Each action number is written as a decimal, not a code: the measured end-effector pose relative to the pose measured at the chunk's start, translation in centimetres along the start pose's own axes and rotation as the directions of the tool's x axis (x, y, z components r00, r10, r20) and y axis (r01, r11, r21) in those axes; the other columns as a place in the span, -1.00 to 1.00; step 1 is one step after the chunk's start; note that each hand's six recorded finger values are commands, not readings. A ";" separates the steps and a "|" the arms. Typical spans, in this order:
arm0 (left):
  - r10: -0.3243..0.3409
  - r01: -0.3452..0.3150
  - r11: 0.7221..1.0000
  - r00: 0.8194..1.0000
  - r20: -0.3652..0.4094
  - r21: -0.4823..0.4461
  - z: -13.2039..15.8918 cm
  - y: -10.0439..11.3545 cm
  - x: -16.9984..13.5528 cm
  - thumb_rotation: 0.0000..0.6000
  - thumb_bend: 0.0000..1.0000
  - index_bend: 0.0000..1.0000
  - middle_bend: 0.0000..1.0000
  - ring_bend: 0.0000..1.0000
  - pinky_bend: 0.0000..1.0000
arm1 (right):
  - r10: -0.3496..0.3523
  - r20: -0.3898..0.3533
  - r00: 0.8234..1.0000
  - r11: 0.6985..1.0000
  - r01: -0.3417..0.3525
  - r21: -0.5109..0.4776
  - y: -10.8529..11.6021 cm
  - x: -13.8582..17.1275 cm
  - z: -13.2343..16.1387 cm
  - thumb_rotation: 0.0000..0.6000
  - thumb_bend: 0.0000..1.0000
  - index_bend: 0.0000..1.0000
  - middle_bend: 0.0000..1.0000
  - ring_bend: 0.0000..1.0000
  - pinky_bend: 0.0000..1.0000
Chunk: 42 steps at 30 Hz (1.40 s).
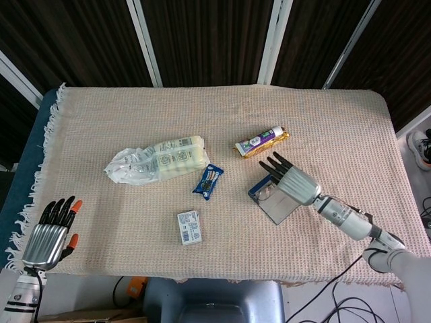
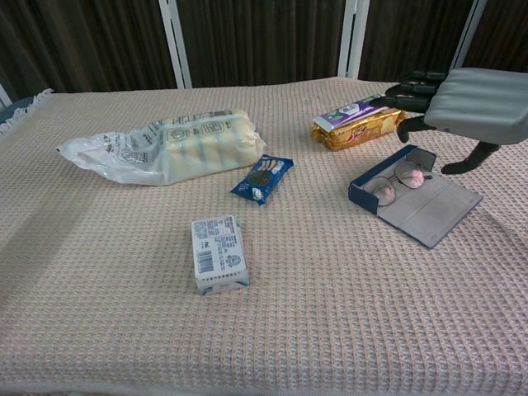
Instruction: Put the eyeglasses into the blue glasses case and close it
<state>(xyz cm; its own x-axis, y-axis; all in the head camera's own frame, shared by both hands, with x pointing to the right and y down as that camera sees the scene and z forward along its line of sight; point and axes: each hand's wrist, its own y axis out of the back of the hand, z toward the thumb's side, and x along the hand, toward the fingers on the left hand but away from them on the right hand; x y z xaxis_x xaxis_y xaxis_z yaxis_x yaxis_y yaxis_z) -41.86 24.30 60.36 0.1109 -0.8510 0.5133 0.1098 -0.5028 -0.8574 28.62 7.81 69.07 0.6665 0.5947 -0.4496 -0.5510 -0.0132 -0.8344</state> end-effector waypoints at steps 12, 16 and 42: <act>-0.002 0.002 1.000 1.000 0.010 -0.002 0.2 0.0 -0.2 1.00 -0.17 -1.00 -1.00 -0.95 -0.82 | -0.013 0.092 0.996 0.972 0.034 -0.231 -0.2 7.7 -0.1 1.00 -0.50 -0.06 -0.85 -1.00 -1.00; -0.005 0.005 1.000 1.000 0.012 0.001 0.3 -0.1 -0.2 1.00 -0.17 -1.00 -1.00 -0.95 -0.82 | 0.033 0.099 0.995 0.969 -0.008 -0.248 -1.8 8.6 -0.4 1.00 -0.50 0.03 -0.86 -1.00 -1.00; -0.014 0.014 1.000 1.000 0.001 0.007 0.2 -0.4 0.2 1.00 -0.17 -1.00 -1.00 -0.95 -0.81 | 0.118 0.013 0.993 0.955 -0.110 -0.275 -6.9 5.2 2.7 1.00 -0.33 0.26 -0.81 -1.00 -1.00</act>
<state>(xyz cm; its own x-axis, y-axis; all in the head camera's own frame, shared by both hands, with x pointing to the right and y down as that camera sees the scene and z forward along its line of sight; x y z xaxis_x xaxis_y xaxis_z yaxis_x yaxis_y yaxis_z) -41.64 24.32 60.80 0.1108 -0.8436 0.5254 0.1186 -0.5136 -0.8498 34.54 13.18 73.32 0.5903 0.5992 -0.5408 -0.4613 -0.2993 -0.8352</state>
